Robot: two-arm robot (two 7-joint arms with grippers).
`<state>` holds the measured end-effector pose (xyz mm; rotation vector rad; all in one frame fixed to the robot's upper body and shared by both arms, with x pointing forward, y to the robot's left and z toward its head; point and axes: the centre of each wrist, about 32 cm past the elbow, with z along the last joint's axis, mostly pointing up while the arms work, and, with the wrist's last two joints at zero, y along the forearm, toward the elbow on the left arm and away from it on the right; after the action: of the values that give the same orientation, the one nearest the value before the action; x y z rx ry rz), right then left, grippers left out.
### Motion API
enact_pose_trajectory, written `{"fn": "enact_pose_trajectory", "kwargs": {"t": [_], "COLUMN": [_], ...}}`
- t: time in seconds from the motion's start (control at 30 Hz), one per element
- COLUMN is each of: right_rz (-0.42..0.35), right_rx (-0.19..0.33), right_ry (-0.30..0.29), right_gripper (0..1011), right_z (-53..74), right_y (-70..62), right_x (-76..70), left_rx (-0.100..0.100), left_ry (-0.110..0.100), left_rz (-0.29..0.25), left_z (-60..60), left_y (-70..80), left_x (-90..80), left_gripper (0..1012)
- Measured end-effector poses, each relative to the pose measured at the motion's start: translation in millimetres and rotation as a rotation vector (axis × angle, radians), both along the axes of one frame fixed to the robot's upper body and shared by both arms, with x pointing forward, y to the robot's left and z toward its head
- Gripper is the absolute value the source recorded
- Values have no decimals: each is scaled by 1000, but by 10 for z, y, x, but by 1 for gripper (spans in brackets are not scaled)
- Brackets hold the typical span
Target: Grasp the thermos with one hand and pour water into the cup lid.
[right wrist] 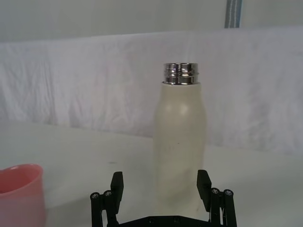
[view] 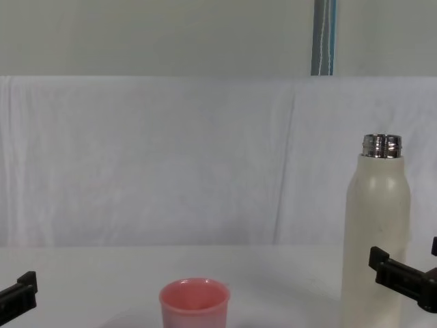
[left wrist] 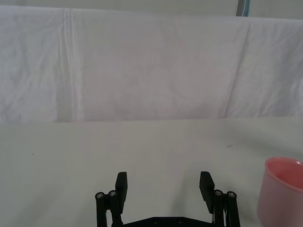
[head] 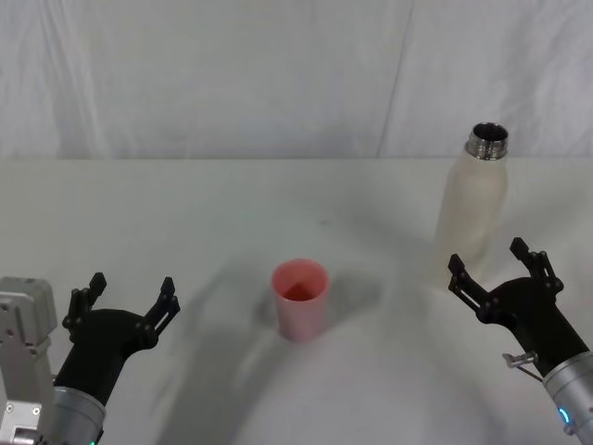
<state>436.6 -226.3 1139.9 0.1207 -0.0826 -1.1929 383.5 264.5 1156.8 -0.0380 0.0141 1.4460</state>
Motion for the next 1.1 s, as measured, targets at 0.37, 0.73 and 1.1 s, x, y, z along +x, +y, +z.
{"fn": "enact_pose_trajectory", "kwargs": {"t": [0.37, 0.73, 1.1], "right_rz": [28, 51, 67], "right_rx": [-1, -10, -15], "right_ry": [-12, -7, -11], "right_gripper": [1001, 1001, 1001], "right_z": [-1, -24, -75], "right_y": [61, 72, 71], "right_x": [9, 17, 4], "left_rx": [0, 0, 0], "left_ry": [0, 0, 0], "left_rz": [0, 0, 0], "left_z": [0, 0, 0], "left_y": [0, 0, 0], "left_x": [0, 0, 0], "left_gripper": [1001, 1001, 1001]}}
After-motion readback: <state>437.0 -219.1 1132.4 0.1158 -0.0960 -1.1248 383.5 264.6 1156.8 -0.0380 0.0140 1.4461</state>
